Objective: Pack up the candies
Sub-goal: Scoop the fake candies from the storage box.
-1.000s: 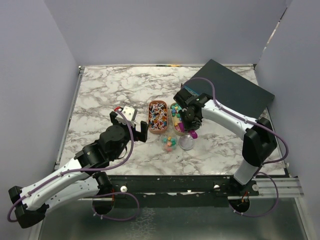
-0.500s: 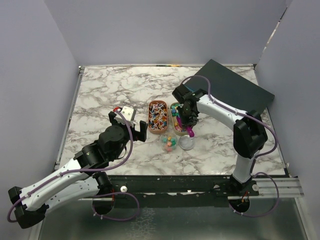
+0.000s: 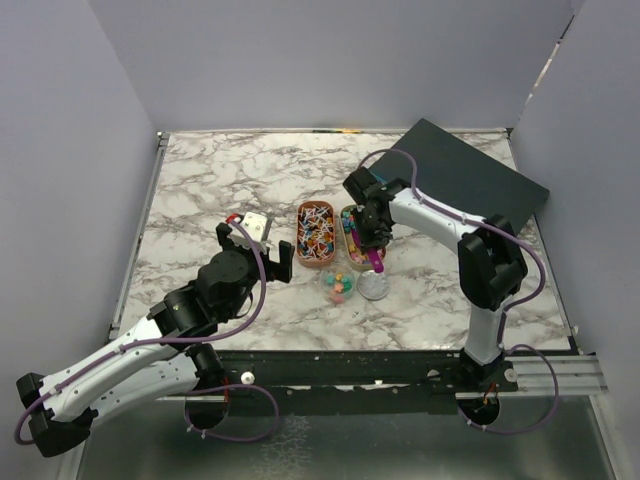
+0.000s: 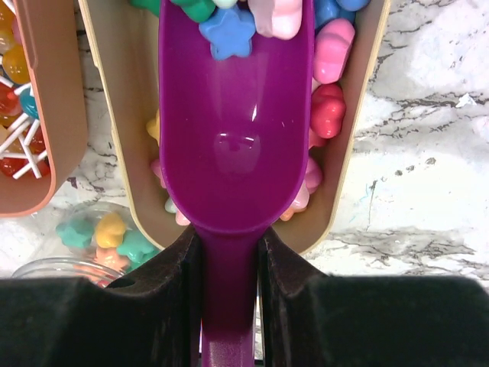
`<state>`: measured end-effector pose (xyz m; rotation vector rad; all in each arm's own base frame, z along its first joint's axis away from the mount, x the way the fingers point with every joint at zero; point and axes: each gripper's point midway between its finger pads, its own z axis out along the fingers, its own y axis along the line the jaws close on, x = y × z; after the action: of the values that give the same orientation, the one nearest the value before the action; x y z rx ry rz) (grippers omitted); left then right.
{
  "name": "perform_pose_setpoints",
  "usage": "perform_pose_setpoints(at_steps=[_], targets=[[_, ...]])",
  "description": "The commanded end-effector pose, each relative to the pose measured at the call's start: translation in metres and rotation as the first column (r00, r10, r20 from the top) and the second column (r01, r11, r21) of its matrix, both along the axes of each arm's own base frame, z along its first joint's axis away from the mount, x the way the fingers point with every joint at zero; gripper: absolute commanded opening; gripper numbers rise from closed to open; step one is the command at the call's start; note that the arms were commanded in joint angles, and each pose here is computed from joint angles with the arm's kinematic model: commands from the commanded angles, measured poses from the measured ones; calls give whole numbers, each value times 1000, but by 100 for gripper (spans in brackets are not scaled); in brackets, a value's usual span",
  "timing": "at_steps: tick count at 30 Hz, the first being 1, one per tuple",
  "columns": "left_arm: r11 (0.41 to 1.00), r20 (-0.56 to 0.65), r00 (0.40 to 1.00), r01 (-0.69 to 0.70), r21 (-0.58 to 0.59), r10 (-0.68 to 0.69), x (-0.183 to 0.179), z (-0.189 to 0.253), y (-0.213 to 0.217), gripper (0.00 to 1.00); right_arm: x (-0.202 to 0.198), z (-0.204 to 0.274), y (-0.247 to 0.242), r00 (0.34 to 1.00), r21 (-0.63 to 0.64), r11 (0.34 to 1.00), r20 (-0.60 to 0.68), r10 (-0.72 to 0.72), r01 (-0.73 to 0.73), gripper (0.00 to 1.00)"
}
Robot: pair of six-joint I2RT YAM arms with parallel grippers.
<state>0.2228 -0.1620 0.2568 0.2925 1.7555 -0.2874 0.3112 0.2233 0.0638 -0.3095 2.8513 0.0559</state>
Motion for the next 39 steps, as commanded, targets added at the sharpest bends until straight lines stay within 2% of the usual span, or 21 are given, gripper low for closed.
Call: perform_pose_setpoints(at_steps=[1,21,39], targets=[[999,-4,1000,-26,36,26,2,-6,7,99,10,-14,-3,1000,-23,1000,30,6,-5,1],[998,-9,999,-37,51,38,4,-10,8,99,15,-27,-4,990,3,997,119,72,-73,1],[997,-19,999,-37,67,38,5,-14,6,99,1,-10,-8,979,65,993,186,85,-98,1]])
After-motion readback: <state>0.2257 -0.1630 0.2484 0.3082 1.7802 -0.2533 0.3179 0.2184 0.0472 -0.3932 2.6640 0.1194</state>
